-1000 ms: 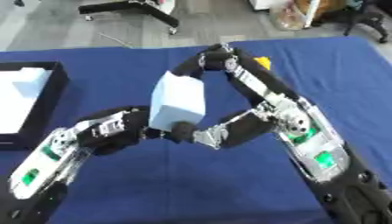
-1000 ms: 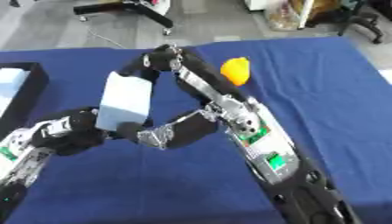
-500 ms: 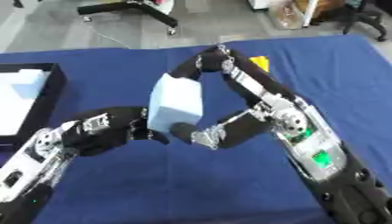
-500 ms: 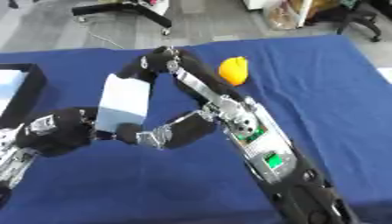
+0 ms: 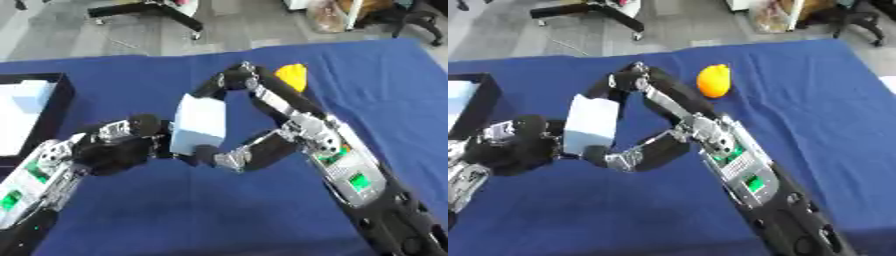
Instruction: Pick up the objects with one hand, pass them to the other hand, and then place them into the box on the other side of the table.
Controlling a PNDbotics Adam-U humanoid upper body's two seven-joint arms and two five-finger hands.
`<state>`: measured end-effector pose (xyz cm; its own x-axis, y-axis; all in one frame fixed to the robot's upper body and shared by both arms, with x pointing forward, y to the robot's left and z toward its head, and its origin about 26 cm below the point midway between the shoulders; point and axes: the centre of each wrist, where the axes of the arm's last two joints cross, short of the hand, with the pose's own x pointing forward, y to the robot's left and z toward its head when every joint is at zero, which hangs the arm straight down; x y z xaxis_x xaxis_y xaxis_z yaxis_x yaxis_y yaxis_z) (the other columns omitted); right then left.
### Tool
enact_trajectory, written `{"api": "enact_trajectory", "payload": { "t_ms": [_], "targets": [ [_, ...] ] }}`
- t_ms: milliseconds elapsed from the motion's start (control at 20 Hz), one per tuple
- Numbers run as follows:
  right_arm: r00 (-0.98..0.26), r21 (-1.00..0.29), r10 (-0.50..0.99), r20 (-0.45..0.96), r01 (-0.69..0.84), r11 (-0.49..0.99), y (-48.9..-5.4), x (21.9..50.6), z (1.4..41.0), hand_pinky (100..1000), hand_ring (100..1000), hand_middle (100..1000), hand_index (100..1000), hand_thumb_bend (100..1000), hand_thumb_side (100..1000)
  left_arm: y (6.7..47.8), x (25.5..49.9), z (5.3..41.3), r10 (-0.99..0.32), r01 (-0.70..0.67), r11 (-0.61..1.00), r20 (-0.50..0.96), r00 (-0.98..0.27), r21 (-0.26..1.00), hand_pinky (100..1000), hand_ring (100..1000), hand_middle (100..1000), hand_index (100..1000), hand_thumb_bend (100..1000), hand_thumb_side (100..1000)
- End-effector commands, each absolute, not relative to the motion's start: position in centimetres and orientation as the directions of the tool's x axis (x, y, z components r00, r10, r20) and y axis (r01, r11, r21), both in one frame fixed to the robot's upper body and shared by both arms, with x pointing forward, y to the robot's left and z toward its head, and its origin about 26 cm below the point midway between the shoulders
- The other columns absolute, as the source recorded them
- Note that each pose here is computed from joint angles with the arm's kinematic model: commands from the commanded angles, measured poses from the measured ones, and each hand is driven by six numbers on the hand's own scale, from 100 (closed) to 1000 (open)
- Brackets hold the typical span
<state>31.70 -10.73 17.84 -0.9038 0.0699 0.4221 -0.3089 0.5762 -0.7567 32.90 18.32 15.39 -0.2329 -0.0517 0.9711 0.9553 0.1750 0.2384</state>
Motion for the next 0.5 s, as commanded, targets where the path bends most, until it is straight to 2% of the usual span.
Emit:
{"api": "enact_trajectory", "payload": {
  "t_ms": [50,500],
  "targets": [
    [-0.910,-0.781,0.097,0.404,-0.288,0.554,-10.6,32.0,17.8,468,415,349,506,361,282,16.8,32.4,17.3,-0.054,0.952,0.126,0.960,-0.275,0.279,878,982,880,873,355,993],
    [-0.916,-0.804,0.131,0.380,-0.257,0.537,-10.4,32.0,17.6,469,413,348,505,372,290,14.4,31.8,18.9,-0.105,0.951,0.054,0.949,-0.298,0.305,868,970,868,869,343,1000]
  ]
}}
